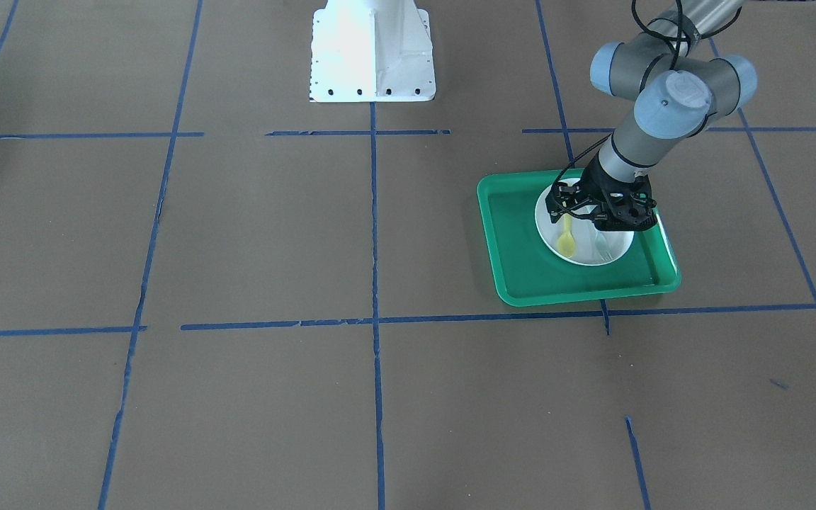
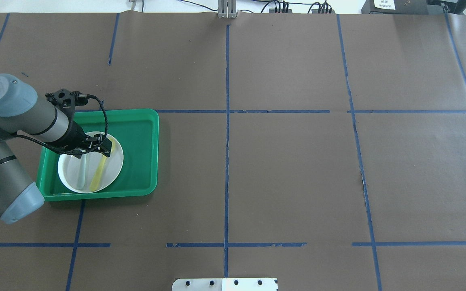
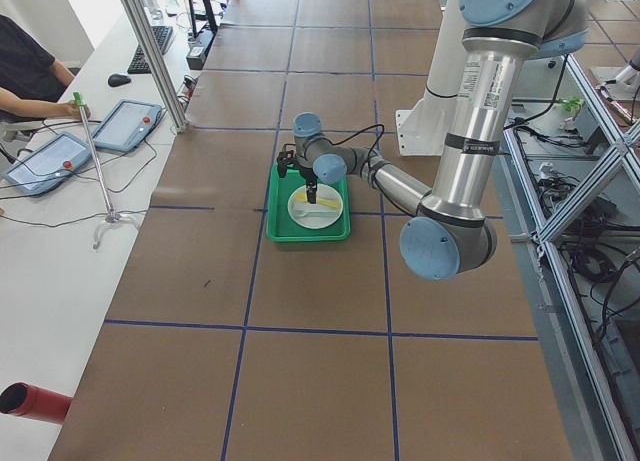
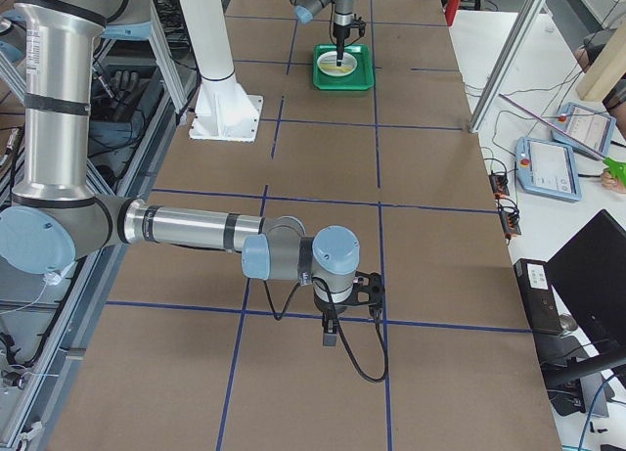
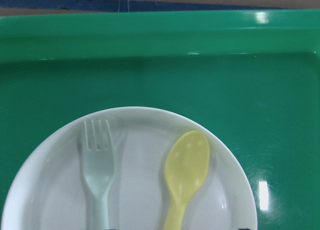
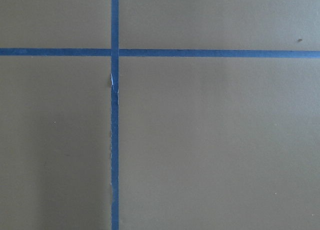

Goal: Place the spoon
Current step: 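Lower the left gripper and close it on the yellow spoon handle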

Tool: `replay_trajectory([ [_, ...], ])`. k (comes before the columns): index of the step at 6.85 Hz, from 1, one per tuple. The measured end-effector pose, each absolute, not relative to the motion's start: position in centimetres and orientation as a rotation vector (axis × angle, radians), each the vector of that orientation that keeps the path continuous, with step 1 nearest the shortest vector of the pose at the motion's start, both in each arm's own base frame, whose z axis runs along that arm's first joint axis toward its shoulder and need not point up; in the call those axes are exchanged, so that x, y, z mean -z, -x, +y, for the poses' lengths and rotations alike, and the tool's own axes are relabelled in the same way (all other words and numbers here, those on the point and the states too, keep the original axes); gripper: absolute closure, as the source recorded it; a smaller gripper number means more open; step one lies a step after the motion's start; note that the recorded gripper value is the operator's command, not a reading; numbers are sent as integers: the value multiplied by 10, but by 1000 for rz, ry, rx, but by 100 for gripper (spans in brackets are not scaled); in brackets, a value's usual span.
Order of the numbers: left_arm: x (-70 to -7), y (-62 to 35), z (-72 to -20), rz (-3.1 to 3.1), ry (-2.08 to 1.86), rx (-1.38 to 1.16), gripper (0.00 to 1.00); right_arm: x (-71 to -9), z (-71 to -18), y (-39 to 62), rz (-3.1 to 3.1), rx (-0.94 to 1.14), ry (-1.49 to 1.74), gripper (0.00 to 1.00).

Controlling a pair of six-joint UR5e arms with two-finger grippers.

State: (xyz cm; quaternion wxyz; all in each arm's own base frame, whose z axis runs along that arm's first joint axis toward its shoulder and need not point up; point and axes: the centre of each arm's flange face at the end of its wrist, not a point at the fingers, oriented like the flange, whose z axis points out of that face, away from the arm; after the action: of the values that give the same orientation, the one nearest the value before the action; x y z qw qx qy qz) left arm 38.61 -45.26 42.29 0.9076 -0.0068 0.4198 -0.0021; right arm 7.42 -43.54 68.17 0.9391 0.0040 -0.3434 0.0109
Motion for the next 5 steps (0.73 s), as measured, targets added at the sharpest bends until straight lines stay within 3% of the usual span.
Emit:
replay_trajectory([
  [5,-434,-399,-450,848,31,-8,37,-682,-435,-74,-701,-23,-8,0],
])
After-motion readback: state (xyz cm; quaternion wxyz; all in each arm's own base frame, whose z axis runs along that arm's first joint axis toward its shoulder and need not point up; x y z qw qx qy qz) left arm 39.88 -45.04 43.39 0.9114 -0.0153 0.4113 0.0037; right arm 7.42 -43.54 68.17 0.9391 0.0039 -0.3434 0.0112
